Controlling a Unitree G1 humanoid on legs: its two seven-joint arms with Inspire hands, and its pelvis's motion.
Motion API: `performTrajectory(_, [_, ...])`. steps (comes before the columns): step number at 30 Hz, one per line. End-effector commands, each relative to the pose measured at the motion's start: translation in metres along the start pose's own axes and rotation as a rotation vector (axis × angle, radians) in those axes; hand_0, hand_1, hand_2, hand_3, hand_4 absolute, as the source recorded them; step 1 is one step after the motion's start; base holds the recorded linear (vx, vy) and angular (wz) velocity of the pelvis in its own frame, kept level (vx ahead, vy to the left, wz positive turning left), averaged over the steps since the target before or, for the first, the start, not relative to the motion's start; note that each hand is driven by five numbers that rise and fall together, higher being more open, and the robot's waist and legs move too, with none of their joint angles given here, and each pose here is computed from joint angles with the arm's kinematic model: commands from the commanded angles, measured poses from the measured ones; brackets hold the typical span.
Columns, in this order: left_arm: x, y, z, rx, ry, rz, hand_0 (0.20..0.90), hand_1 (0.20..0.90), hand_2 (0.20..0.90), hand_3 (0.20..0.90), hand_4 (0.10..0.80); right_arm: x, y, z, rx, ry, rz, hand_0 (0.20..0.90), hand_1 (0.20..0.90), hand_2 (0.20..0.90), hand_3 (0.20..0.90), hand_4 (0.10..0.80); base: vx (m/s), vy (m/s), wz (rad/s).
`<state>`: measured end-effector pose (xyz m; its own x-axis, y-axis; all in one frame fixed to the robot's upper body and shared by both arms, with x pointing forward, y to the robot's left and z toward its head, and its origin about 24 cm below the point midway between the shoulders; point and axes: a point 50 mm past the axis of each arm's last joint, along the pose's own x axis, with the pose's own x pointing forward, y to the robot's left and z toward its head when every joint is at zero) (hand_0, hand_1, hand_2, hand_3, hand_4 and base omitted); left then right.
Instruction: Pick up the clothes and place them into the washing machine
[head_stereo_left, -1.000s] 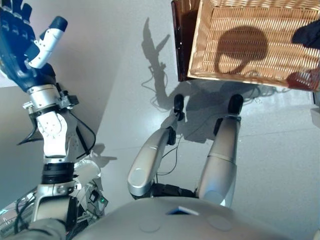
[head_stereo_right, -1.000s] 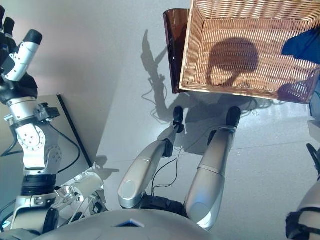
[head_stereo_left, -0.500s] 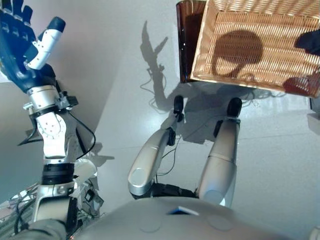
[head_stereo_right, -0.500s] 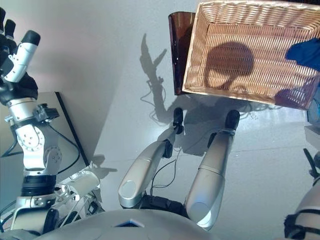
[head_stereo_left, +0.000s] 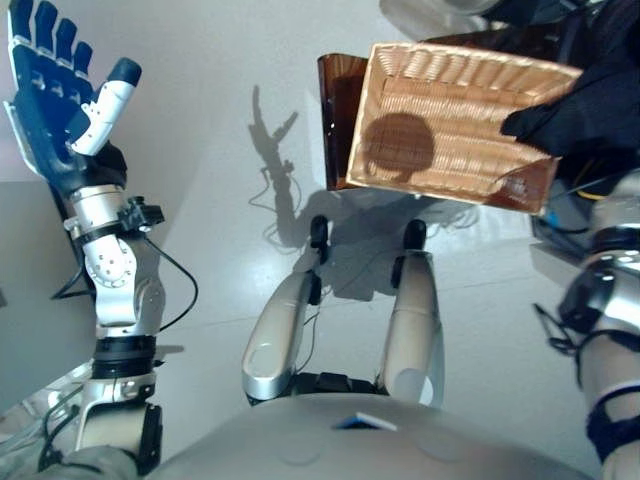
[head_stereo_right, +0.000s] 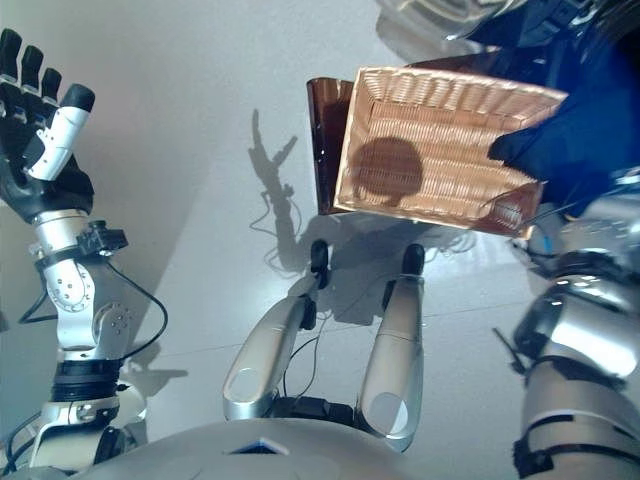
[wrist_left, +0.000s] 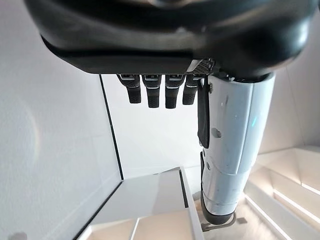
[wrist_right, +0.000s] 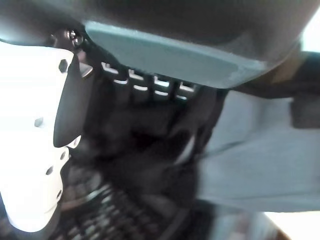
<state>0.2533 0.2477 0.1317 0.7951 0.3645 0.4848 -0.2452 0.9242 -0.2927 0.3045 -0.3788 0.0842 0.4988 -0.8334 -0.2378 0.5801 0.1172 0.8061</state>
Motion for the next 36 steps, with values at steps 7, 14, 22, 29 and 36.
performTrajectory(7, [-0.005, 0.015, -0.003, -0.009, -0.017, 0.059, 0.9, 0.9, 0.9, 0.9, 0.8, -0.078, -0.161, -0.091, -0.222, 0.341, -0.245, 0.9, 0.9, 0.9, 0.9, 0.8, 0.133, 0.001, 0.11])
performTrajectory(14, [-0.014, 0.027, -0.009, 0.027, 0.023, 0.103, 0.9, 0.9, 0.9, 0.9, 0.8, -0.104, -0.212, -0.087, -0.292, 0.398, -0.33, 0.9, 0.9, 0.9, 0.9, 0.8, 0.142, 0.021, 0.14])
performTrajectory(22, [-0.029, 0.043, -0.016, 0.125, 0.093, 0.136, 0.9, 0.9, 0.9, 0.9, 0.8, -0.13, -0.259, -0.073, -0.473, 0.488, -0.349, 0.9, 0.9, 0.9, 0.9, 0.8, 0.123, 0.021, 0.03])
performTrajectory(29, [-0.038, 0.047, -0.025, 0.152, 0.153, 0.115, 0.9, 0.9, 0.9, 0.9, 0.8, -0.149, -0.281, -0.072, -0.811, 0.673, -0.213, 0.9, 0.9, 0.9, 0.9, 0.8, 0.063, 0.046, -0.03])
performTrajectory(36, [-0.042, 0.051, -0.03, 0.251, 0.195, 0.084, 0.9, 0.9, 0.9, 0.9, 0.8, -0.147, -0.265, -0.08, -1.422, 0.79, 0.243, 0.9, 0.9, 0.9, 0.9, 0.8, -0.001, 0.02, 0.01])
